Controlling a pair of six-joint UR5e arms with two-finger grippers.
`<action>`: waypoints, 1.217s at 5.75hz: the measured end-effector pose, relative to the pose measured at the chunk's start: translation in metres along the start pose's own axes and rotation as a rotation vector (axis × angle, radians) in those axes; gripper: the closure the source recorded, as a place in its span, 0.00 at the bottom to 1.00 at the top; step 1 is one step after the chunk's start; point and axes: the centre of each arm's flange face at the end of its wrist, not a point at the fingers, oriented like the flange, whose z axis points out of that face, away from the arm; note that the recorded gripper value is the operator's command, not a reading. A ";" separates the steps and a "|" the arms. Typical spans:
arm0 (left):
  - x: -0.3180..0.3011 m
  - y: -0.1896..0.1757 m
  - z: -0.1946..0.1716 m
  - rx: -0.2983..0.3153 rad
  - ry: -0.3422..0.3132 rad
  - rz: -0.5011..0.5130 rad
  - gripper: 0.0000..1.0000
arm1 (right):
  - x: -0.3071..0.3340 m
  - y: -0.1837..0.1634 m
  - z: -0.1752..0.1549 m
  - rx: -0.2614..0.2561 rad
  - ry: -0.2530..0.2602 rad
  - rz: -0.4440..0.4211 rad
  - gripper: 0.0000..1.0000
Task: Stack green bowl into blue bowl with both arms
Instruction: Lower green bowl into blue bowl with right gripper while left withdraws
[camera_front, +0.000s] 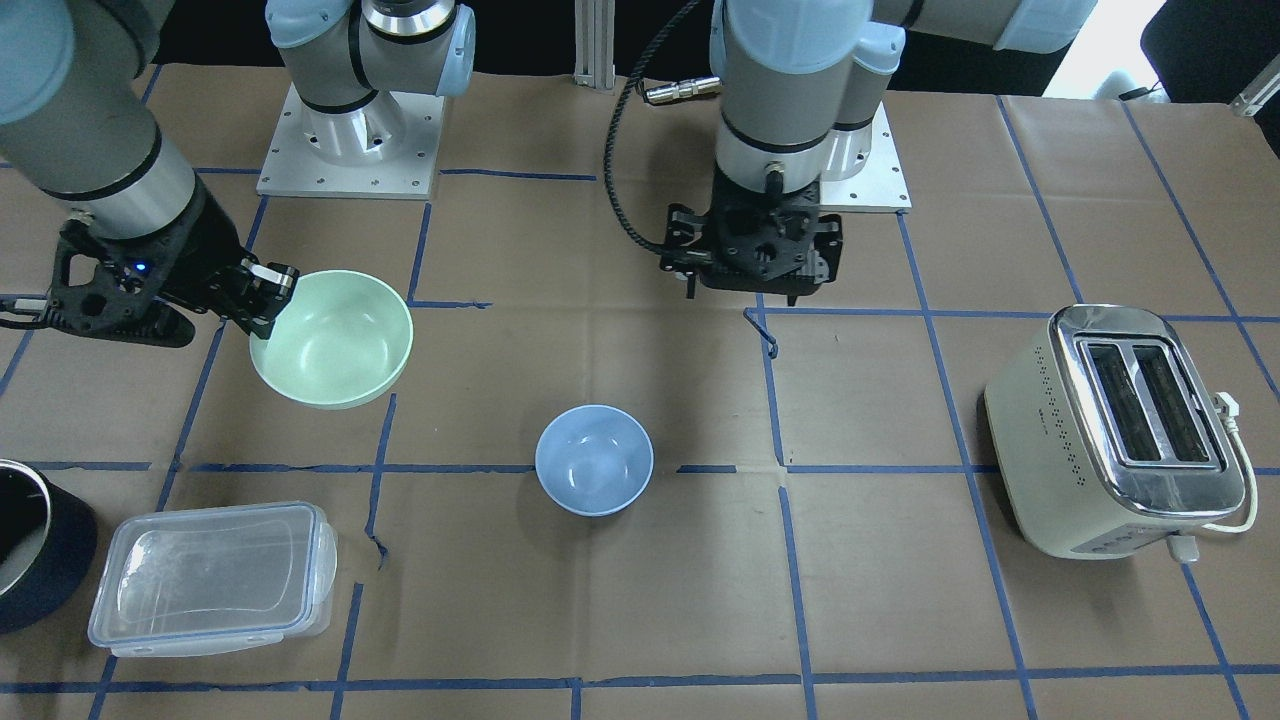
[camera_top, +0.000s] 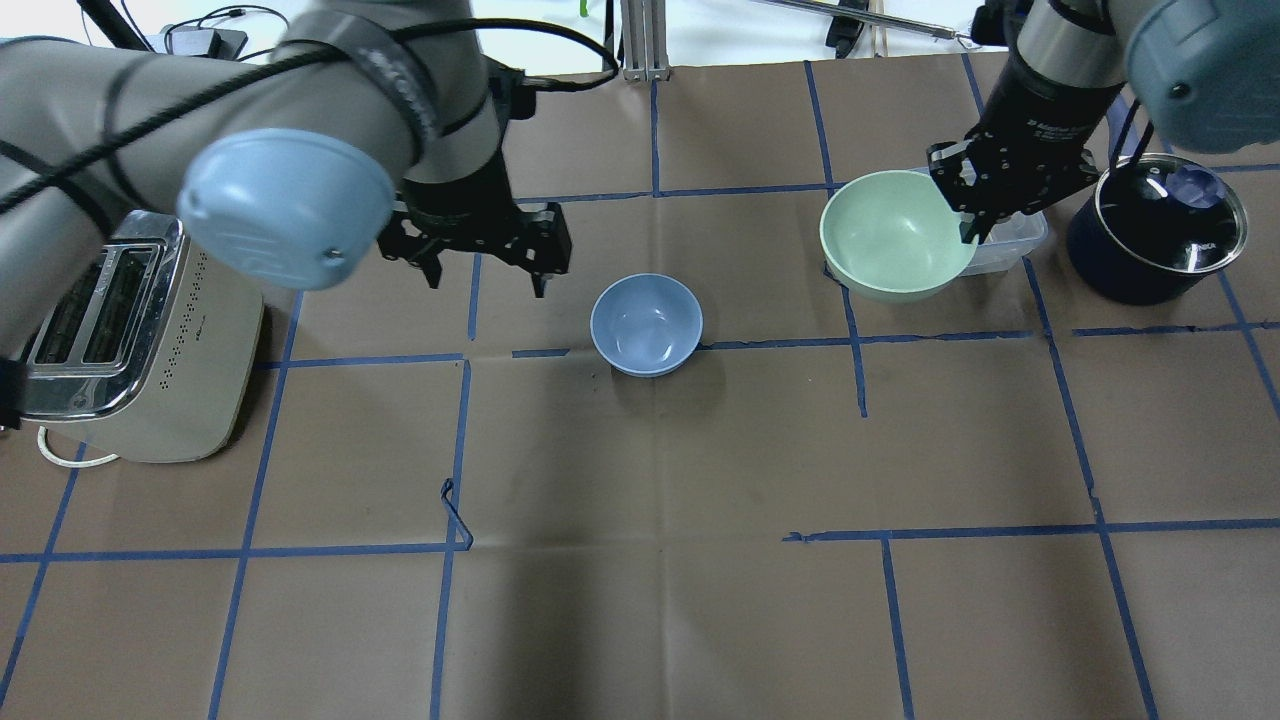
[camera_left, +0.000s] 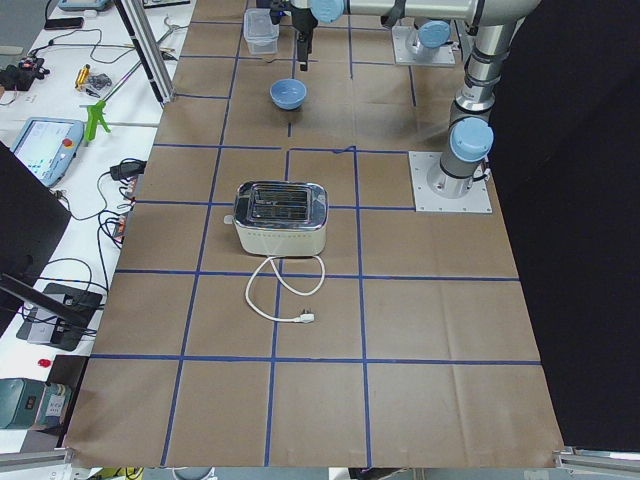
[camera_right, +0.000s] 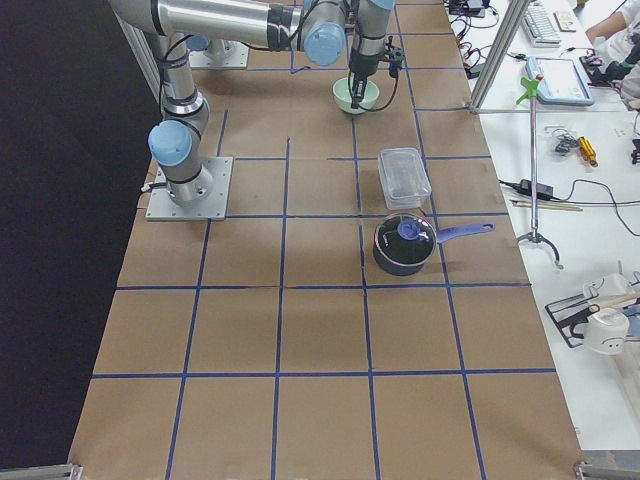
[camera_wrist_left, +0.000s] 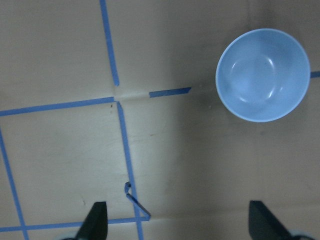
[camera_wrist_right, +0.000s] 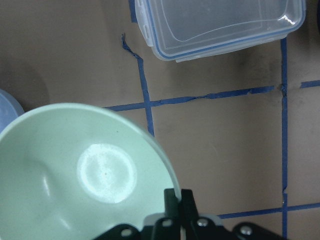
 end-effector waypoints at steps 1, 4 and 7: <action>-0.037 0.007 -0.020 0.001 0.010 -0.017 0.02 | -0.030 0.009 0.003 0.000 0.003 0.027 0.95; -0.057 0.022 -0.033 0.001 0.062 -0.045 0.02 | -0.149 0.030 0.035 0.056 -0.013 0.097 0.95; -0.057 0.024 -0.030 -0.003 0.063 -0.045 0.02 | -0.209 0.016 0.108 0.054 -0.014 0.116 0.96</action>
